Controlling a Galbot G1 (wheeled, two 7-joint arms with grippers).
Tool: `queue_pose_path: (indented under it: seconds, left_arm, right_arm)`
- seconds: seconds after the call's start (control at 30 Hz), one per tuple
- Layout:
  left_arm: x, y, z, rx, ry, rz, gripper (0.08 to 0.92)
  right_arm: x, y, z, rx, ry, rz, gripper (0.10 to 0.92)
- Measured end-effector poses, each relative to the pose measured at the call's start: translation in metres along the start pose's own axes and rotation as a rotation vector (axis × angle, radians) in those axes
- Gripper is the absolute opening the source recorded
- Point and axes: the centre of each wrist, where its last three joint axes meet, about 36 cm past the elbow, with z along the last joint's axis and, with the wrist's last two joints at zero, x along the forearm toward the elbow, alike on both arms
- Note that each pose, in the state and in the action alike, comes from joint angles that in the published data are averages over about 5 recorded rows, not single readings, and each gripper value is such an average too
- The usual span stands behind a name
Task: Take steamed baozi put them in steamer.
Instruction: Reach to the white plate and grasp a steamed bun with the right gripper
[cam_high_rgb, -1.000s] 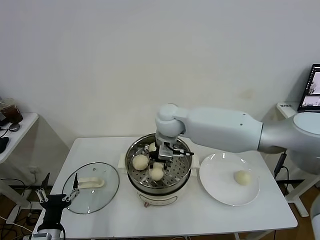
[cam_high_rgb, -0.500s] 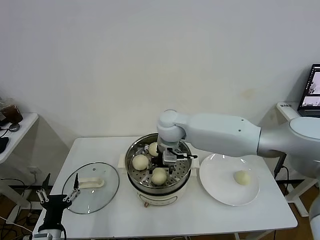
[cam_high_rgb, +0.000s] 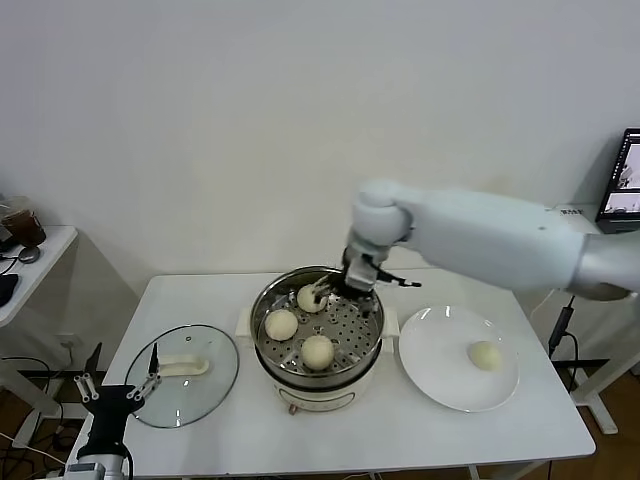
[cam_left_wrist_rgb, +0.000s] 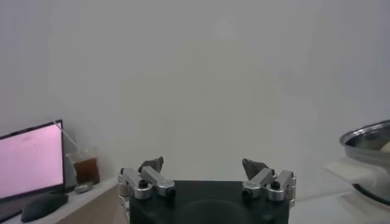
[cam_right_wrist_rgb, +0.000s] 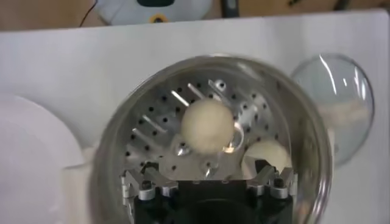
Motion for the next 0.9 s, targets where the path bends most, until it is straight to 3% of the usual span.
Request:
queue_pose_path:
  seconds: [0.2,0.43,0.67,0.9]
  left_arm:
    - [-0.002,-0.003,0.0,0.001,-0.004,0.016,0.823]
    - [-0.002,-0.006,0.002,0.0,-0.001,0.03,0.823]
    - [-0.002,-0.004,0.002,-0.01,0.0,0.032,0.823]
    - [0.001,-0.003,0.003,-0.014,0.006,0.027,0.823]
  right_arm:
    - [0.016,0.069,0.036,-0.339,0.063,0.023,0.823]
    - [0.005,0.162,0.074,-0.643,0.117,0.027,0.823]
    - [-0.025,0.237,0.098,-0.813,0.157,-0.01,0.823]
    - [-0.053,0.285,0.114,-0.89,0.203,-0.04,0.823]
